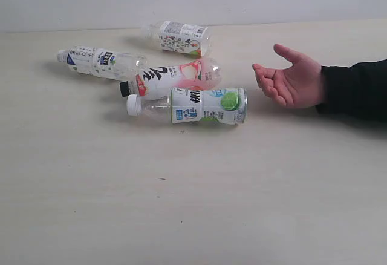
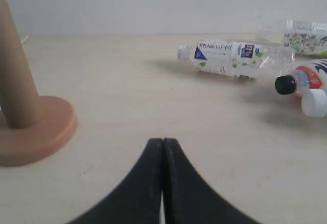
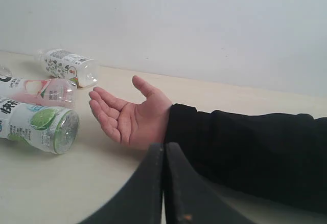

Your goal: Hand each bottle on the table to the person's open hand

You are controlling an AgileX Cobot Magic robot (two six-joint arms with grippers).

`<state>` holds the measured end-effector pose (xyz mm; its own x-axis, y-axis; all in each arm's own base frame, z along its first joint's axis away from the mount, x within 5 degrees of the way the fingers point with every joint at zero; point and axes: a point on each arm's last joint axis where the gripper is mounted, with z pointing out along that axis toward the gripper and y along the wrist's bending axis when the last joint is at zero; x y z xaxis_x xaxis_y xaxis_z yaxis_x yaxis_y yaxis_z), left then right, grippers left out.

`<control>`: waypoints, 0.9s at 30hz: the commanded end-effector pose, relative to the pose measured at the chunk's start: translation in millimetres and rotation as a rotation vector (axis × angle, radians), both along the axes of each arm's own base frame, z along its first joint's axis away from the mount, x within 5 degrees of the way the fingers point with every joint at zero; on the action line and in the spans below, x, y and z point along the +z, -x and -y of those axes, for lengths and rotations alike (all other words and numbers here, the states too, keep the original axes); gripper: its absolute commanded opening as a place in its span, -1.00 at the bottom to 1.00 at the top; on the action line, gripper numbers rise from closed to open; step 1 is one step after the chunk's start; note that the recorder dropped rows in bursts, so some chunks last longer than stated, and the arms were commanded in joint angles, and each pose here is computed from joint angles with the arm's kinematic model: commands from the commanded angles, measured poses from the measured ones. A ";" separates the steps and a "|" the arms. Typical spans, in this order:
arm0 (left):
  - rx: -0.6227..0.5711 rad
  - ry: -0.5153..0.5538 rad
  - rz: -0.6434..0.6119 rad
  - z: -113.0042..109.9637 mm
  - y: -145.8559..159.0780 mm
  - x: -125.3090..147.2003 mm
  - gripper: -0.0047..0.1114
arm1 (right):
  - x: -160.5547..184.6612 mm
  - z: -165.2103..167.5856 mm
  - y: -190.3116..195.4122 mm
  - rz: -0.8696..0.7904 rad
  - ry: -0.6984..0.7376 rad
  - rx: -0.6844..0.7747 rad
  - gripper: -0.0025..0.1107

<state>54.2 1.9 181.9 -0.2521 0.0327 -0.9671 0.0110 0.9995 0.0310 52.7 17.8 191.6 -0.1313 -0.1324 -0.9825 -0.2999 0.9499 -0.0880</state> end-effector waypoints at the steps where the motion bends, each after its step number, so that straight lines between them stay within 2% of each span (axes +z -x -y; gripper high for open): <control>1: -0.038 0.011 0.197 3.4 -2.1 18.1 -0.92 | -0.2 0.5 0.0 0.014 0.003 -0.006 -0.96; 4: -0.059 0.017 0.305 5.2 -2.1 27.9 -0.92 | -0.2 0.5 0.0 0.014 0.003 -0.006 -0.96; 8: -0.071 0.034 0.378 6.4 -1.4 34.6 -0.92 | -0.2 0.5 0.0 0.014 0.003 -0.006 -0.96; 9: -0.074 0.087 0.408 6.8 -1.0 37.5 -0.92 | -0.2 0.5 0.0 0.014 0.003 -0.006 -0.96; 11: -0.089 0.264 0.494 7.9 0.9 46.2 -0.92 | -0.2 0.5 0.0 0.014 0.003 -0.006 -0.96; 14: -0.145 0.406 0.647 9.7 6.2 60.7 -0.92 | -0.2 0.5 0.0 0.014 0.003 -0.006 -0.96; 22: -0.308 0.395 1.070 14.9 31.1 92.3 -0.92 | -0.2 0.5 0.0 0.014 0.003 -0.006 -0.96; 25: -0.328 0.413 1.193 13.2 40.1 99.2 -0.92 | -0.2 0.5 0.0 0.014 0.003 -0.006 -0.96; 27: -0.298 0.393 1.266 9.9 47.7 117.4 -0.92 | -0.2 0.5 0.0 0.014 0.001 -0.006 -0.96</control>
<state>16.7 -11.1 281.5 0.7154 -0.4063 -0.5684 0.4136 0.9019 -0.1242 52.7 17.8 191.6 -0.1313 -0.1324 -0.9825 -0.2999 0.9499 -0.0880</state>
